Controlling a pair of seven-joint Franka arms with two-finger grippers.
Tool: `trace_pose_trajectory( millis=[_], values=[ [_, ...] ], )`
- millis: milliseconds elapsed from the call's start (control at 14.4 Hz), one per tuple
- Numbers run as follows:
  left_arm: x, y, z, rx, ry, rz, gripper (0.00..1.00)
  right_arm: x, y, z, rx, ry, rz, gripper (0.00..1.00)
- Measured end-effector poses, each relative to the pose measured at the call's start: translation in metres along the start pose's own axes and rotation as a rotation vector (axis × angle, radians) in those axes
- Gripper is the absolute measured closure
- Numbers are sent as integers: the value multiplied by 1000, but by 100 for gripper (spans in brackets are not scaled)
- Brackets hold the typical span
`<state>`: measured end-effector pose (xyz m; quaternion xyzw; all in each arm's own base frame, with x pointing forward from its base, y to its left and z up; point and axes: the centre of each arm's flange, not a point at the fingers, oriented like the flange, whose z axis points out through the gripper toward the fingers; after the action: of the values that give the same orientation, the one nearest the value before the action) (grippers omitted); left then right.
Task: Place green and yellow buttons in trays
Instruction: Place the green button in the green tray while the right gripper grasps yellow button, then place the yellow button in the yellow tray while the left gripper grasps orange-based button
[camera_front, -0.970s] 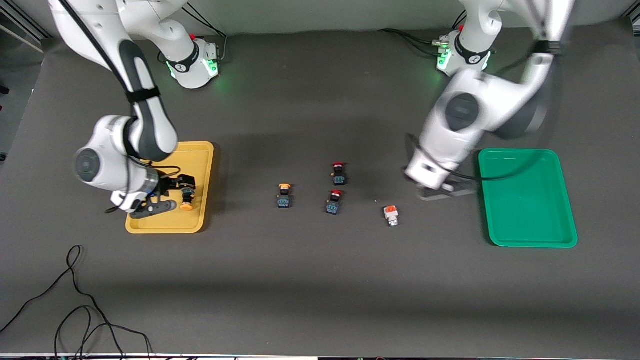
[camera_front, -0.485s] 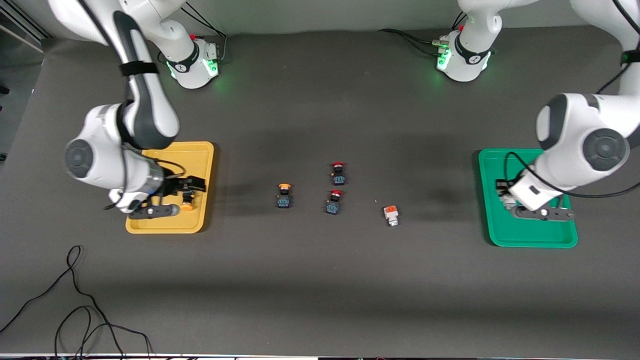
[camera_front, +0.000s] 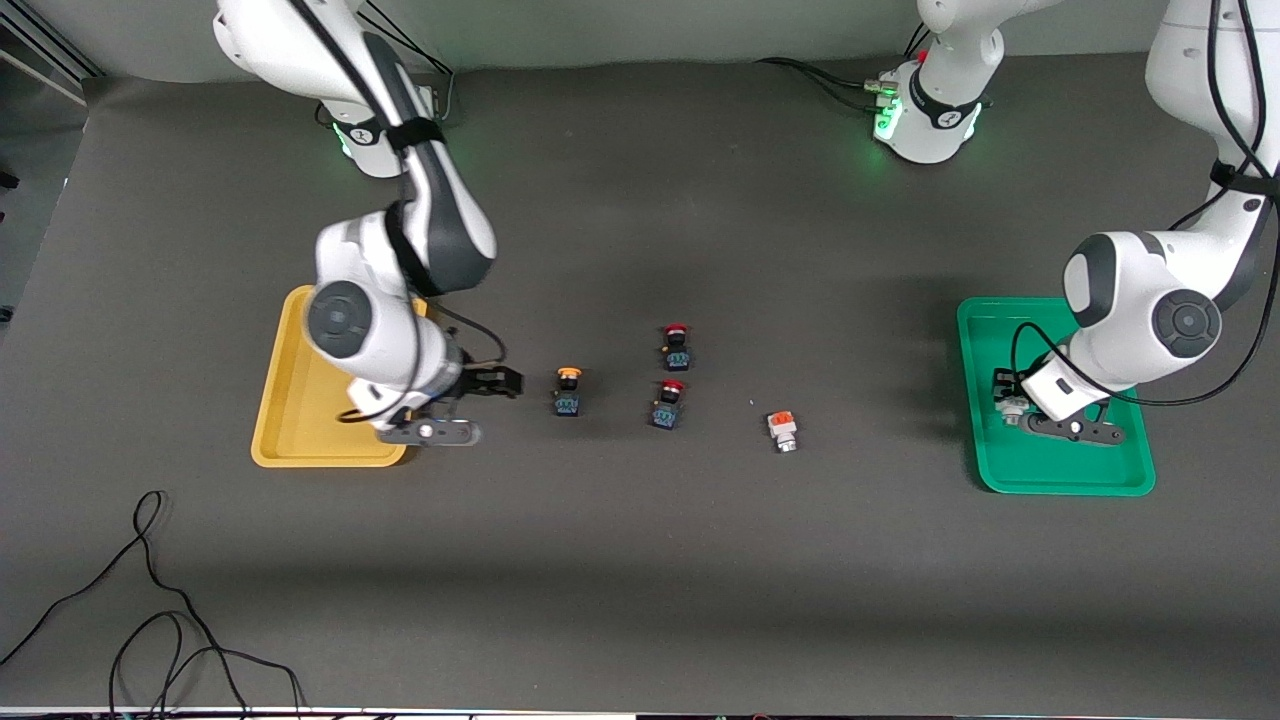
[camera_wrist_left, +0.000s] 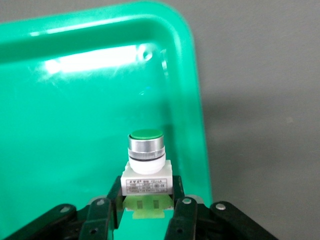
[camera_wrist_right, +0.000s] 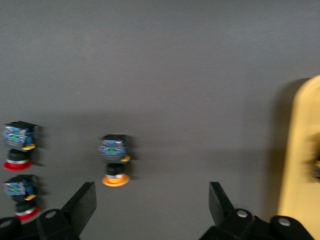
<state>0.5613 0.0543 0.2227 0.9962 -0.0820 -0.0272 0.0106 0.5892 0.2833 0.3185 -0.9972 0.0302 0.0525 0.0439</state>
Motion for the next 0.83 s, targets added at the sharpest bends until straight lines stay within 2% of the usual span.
trace_pose_trajectory(
  millis=[346,416,554,762,831],
  values=[
    [-5,-20,5,-9,1,-49,57,-5,-49,56,-32,41,13,0],
    [-4,-20,3,-9,4,-77,50,-8,-56,69,-41,48,7,0],
    [2,-19,-6,-6,15,-119,30,-14,-66,95,-41,49,7,0],
    [17,-21,-45,3,-6,-132,1,-18,-71,129,-57,80,3,0],
    [24,-21,-65,2,-10,-137,1,-19,-67,138,-64,92,5,0]
  ],
)
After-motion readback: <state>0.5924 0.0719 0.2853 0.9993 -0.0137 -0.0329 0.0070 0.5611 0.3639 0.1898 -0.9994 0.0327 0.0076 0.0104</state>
